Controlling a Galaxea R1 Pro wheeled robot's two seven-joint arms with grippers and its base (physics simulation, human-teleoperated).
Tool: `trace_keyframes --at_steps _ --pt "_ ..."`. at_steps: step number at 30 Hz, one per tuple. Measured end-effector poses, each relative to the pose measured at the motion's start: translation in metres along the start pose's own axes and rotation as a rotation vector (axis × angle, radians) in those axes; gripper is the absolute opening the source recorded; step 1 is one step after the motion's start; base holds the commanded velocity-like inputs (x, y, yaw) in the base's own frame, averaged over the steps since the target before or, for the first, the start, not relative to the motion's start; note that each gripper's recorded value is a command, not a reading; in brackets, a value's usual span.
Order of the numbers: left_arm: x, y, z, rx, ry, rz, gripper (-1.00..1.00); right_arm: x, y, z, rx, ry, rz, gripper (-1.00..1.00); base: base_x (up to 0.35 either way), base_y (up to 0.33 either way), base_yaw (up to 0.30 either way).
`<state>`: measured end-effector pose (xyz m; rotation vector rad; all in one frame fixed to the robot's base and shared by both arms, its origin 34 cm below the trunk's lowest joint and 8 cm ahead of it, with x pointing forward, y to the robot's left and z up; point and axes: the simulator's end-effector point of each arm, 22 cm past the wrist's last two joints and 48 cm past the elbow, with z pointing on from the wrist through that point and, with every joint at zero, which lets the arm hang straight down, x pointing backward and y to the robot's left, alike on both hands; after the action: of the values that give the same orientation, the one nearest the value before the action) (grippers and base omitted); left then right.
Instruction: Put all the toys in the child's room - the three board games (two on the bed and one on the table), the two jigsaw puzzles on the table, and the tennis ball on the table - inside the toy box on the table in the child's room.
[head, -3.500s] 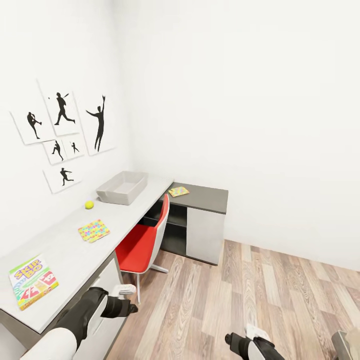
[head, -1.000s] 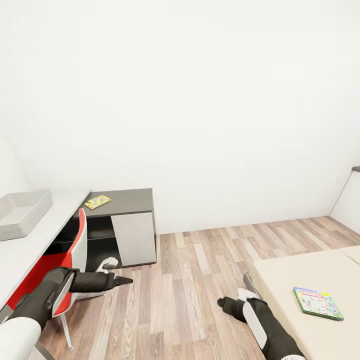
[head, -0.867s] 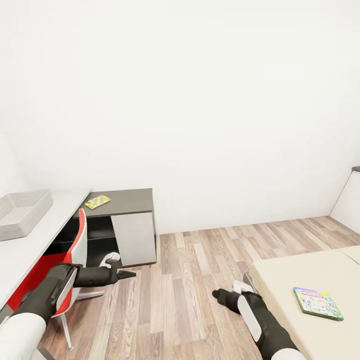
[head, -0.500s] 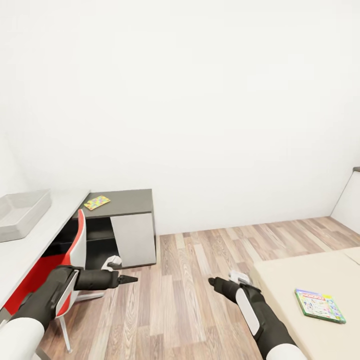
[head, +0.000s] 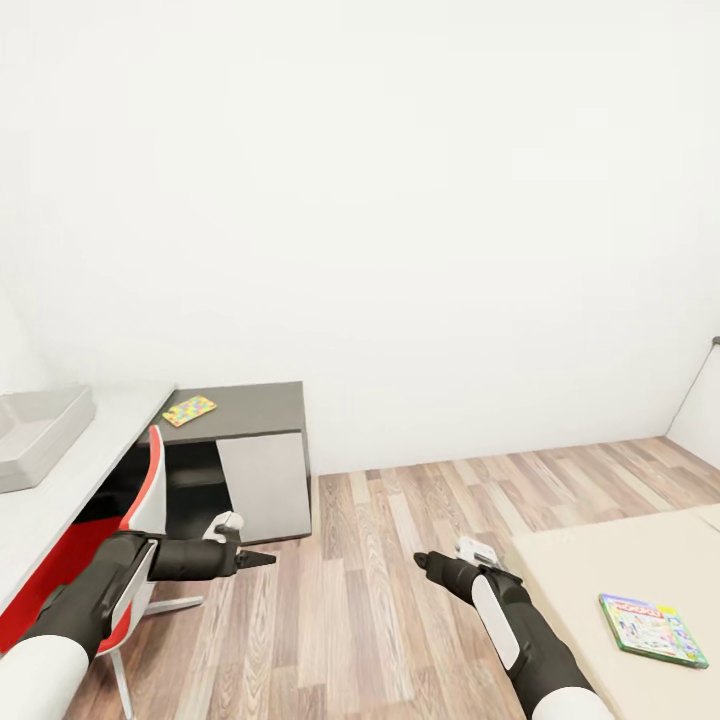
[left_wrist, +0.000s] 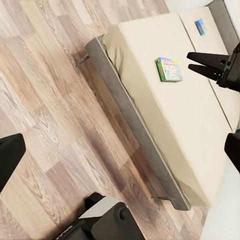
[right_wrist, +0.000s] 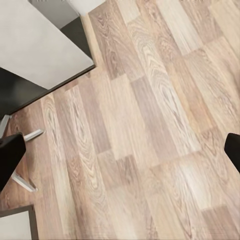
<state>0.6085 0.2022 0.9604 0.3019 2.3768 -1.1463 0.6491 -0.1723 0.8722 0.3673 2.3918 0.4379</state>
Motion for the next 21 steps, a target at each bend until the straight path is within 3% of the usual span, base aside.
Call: trace_keyframes --at_steps 9,21 --pt "-0.0001 0.0003 -0.0001 -0.001 0.000 0.000 1.00 0.0000 0.0000 0.0000 0.000 0.000 0.000 1.00 0.146 0.000 0.000" --pt "-0.0002 0.0003 -0.0003 -0.002 -0.001 0.001 1.00 -0.0009 0.0015 -0.0003 -0.002 -0.001 0.000 1.00 0.312 0.000 0.000"
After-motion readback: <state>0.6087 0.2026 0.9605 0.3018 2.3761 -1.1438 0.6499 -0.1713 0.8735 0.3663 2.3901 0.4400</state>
